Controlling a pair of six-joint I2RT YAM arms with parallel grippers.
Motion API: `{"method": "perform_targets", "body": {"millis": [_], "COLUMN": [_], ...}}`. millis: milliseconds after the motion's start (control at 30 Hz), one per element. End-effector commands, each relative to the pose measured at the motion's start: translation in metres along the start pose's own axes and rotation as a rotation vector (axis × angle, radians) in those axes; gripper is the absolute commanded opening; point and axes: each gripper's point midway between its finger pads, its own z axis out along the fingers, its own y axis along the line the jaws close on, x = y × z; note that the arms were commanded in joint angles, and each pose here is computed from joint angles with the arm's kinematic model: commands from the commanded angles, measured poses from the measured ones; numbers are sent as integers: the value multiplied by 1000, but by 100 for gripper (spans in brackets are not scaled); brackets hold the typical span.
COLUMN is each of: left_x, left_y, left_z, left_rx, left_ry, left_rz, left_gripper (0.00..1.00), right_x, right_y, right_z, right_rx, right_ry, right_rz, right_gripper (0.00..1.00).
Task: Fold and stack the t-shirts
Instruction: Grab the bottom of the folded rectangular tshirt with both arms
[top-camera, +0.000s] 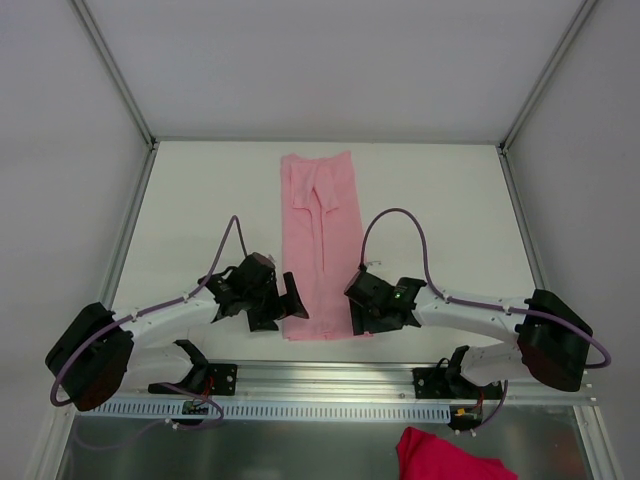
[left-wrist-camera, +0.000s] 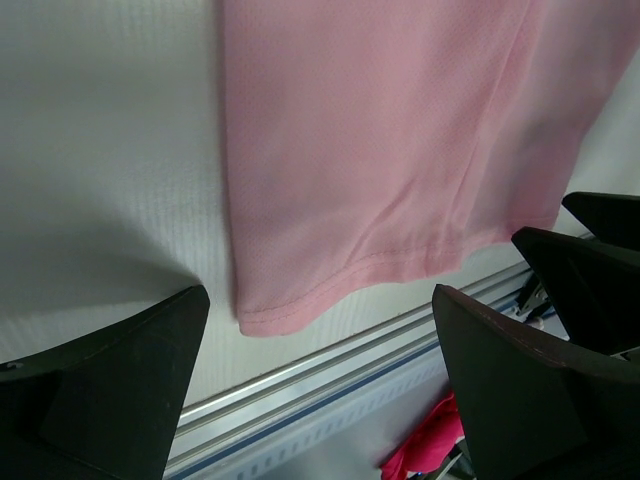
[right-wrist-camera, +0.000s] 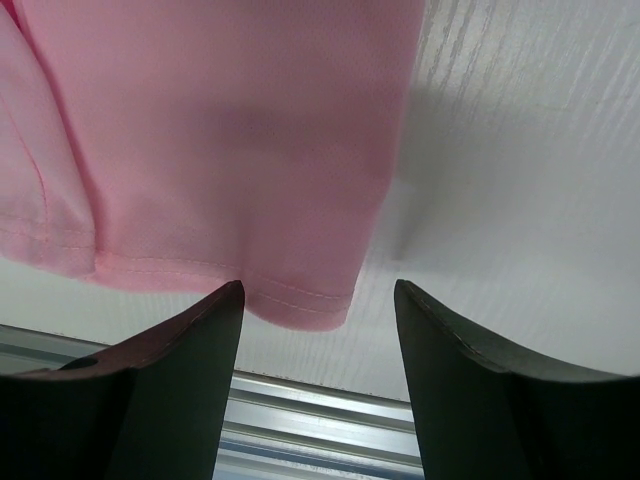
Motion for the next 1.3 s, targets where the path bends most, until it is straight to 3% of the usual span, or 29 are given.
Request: {"method": "perform_targets", "body": {"millis": [0, 333, 433, 600, 700, 867, 967, 1267], "left_x": [9, 22, 23, 24, 24, 25, 26, 29], "left_y": [34, 36, 34, 31, 27, 29, 30, 28], "left_z": [-3, 2, 4, 6, 5, 4, 3, 10], "left_rx": [-172, -210, -209, -219, -222, -248, -258, -256], "left_ry": [13, 59, 70, 76, 76, 79, 81, 102], "left_rz": [-29, -46, -39, -34, -27, -27, -27, -27], "left_gripper": [99, 96, 90, 68, 63, 58, 50, 46], "right_x": [-5, -2, 0, 3, 3, 3, 3, 3], "right_y": [5, 3, 2, -2, -3, -3, -2, 2], "right_z": [-2, 2, 3, 4, 5, 6, 6, 6], "right_rx": [-24, -22, -20, -11, -9, -6, -8, -25], "right_ry": [-37, -34, -29, -26, -24, -22, -22, -14], "right_rz": [35, 33, 32, 27, 23, 15, 11, -5], "right_gripper": [66, 65, 65, 63, 52, 23, 20, 18]}}
